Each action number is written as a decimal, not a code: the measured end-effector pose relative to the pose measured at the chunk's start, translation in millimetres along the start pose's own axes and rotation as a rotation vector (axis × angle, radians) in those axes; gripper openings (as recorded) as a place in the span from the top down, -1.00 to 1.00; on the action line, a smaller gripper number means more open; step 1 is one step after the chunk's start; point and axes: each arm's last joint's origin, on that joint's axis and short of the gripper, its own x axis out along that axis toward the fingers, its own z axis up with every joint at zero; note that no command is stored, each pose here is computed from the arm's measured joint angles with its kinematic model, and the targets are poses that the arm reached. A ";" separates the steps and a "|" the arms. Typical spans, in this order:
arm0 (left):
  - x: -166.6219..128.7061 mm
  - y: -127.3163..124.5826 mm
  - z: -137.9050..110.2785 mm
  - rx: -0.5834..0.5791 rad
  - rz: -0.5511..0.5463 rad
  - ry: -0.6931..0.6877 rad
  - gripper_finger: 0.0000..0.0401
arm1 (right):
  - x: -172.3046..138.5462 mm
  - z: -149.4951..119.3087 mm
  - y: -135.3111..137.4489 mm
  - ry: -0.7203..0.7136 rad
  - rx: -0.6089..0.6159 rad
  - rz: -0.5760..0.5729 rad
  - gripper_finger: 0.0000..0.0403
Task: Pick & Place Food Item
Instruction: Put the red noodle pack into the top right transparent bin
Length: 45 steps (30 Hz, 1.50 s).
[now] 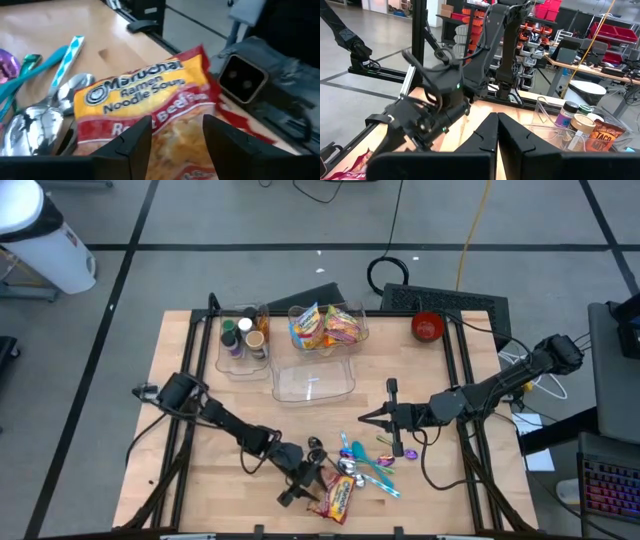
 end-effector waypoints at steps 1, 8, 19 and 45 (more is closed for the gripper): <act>1.2 0.9 -1.7 0.000 0.006 -0.003 0.10 | 0.0 0.0 0.0 0.000 0.000 0.000 1.00; 4.1 2.4 -6.7 -0.012 0.017 0.006 0.20 | 0.0 0.0 0.0 -0.001 0.002 0.000 1.00; 0.6 1.7 -2.8 -0.035 0.011 0.027 0.95 | 0.0 1.5 -0.2 -0.015 0.019 -0.001 1.00; -198.0 27.8 144.6 0.249 0.619 -0.171 0.98 | 5.7 -7.3 -19.6 0.057 -0.019 -0.082 1.00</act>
